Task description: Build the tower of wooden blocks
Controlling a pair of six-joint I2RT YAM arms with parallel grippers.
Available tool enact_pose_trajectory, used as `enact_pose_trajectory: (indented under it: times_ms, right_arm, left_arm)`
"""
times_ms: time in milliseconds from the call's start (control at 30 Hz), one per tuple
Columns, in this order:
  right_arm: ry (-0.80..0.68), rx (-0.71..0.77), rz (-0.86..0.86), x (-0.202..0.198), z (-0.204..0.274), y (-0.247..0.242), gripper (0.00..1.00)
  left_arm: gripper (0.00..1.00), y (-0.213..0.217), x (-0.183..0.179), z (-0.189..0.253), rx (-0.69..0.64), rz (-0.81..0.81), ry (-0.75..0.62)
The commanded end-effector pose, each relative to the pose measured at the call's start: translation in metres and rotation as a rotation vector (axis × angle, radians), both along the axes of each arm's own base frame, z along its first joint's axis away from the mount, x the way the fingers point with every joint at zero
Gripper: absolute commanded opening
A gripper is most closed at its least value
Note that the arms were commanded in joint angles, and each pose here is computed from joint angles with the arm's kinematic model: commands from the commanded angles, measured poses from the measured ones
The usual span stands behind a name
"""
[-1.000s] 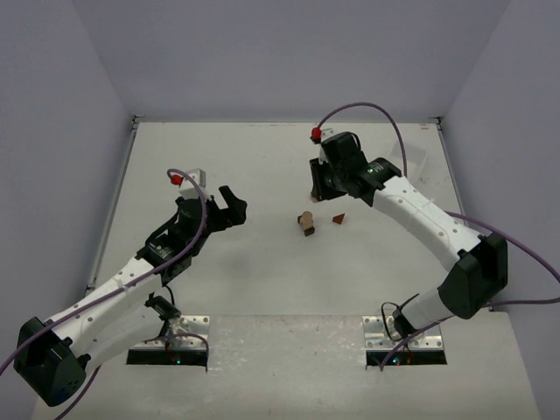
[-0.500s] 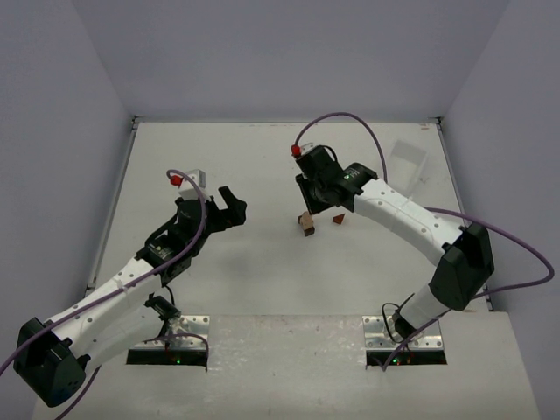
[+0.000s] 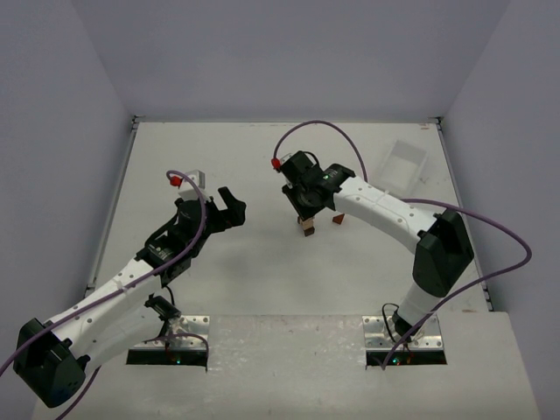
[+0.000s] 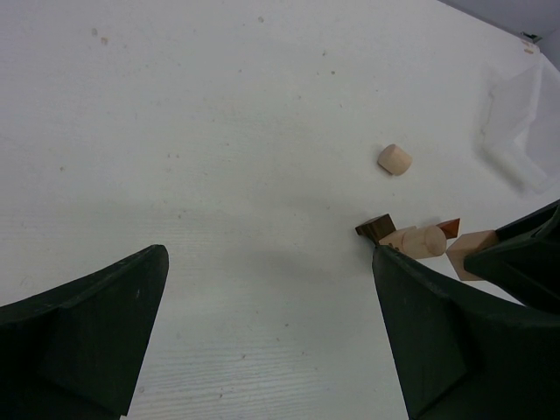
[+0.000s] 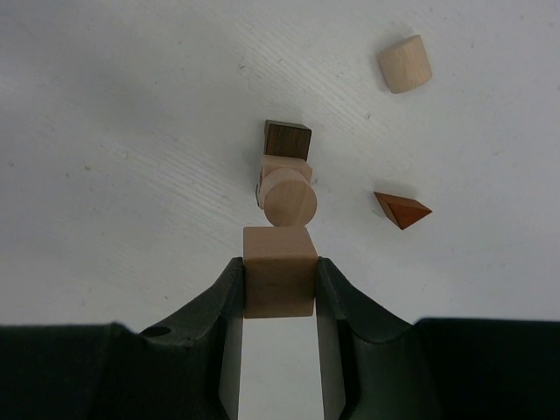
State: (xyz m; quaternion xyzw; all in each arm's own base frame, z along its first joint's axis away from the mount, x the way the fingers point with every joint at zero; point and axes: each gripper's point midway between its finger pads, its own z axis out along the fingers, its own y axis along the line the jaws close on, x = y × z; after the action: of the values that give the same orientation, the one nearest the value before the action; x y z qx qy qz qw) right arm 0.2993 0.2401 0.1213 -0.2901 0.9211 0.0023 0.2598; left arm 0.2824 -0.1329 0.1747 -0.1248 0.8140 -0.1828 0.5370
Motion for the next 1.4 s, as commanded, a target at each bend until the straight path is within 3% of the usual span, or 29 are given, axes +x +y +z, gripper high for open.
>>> enact_pose_trajectory:
  times_ms: [0, 1367]
  right_arm:
    - [-0.062, 0.05, 0.013, 0.015, 0.019, 0.014, 0.11]
    - [-0.054, -0.033, -0.012, 0.027, -0.003, 0.01, 0.18]
  left_arm:
    - [1.0, 0.005, 0.004, 0.009, -0.019, 0.026, -0.032]
    - [1.0, 0.006, 0.006, 0.008, -0.014, 0.04, -0.026]
